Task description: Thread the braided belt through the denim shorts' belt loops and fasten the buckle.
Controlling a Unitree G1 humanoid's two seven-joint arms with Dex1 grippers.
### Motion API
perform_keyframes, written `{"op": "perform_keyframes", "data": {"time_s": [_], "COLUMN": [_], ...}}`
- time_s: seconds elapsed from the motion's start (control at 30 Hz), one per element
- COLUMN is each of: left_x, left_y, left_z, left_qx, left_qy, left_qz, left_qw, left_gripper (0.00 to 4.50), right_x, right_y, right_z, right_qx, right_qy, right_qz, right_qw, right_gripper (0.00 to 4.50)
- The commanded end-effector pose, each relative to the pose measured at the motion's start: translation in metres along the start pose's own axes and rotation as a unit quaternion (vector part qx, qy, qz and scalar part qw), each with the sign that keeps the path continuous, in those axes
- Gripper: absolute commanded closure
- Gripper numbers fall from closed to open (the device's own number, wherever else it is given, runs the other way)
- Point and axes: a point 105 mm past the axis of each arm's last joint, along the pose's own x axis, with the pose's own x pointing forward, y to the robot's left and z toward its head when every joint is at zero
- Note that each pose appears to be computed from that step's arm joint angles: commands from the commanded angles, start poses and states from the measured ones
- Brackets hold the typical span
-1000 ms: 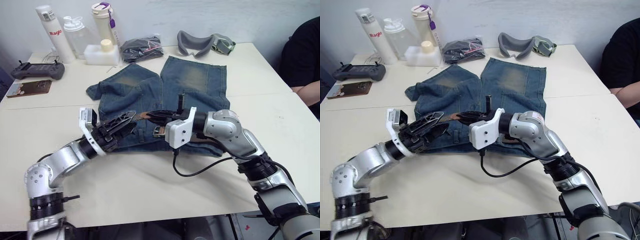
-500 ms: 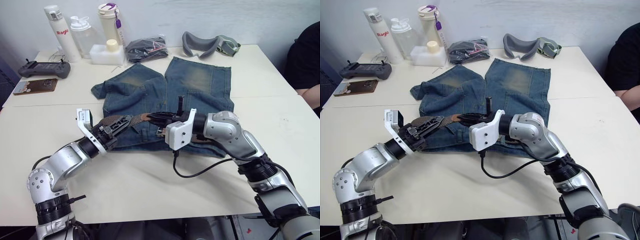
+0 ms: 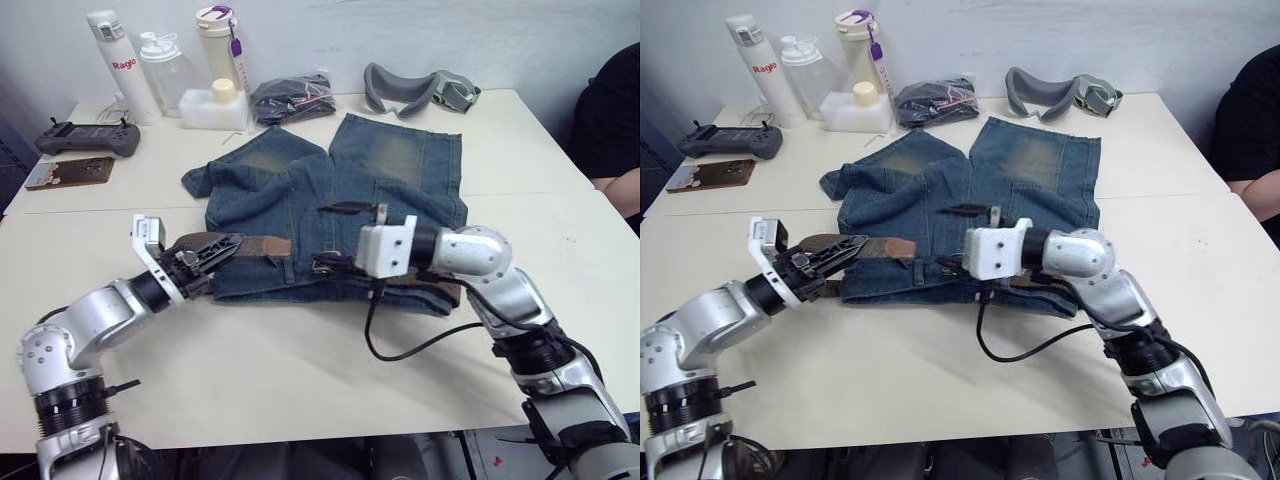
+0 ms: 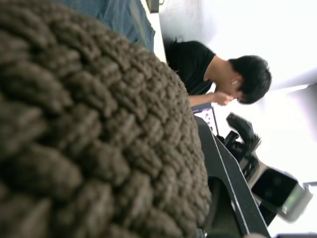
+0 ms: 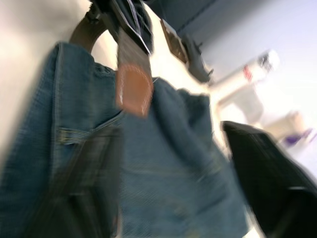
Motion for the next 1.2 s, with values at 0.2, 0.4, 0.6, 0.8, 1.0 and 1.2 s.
{"op": "perform_keyframes", "data": {"time_s": [0.2,0.4,0.6,0.8,1.0,1.2], "left_x": [-0.007,0.009,0.024,0.045,0.069,0.081], "left_y": [0.020,0.034,0.030,0.029,0.029,0.025], "left_z": [-0.009,-0.007,-0.019,-0.033,-0.050,-0.056], "left_qx": [-0.015,-0.053,-0.049,-0.083,-0.122,-0.139], "left_qy": [0.000,-0.046,-0.028,-0.022,-0.003,0.000], "left_qz": [0.062,0.119,0.127,0.118,0.118,0.113], "left_qw": [0.998,0.990,0.990,0.989,0.985,0.984], "left_gripper": [4.50,4.50,4.50,4.50,4.50,4.50], "right_x": [-0.035,-0.044,-0.047,-0.046,-0.042,-0.029], "right_y": [0.008,0.001,-0.006,-0.007,-0.004,-0.004], "right_z": [0.007,0.026,0.028,0.025,0.018,-0.004], "right_qx": [0.205,0.251,0.246,0.234,0.200,0.080], "right_qy": [0.041,0.027,0.037,0.047,0.071,0.123], "right_qz": [0.056,0.065,0.053,0.044,0.041,0.017], "right_qw": [0.976,0.965,0.967,0.970,0.976,0.989], "right_gripper": [0.11,0.11,0.11,0.11,0.11,0.11]}}
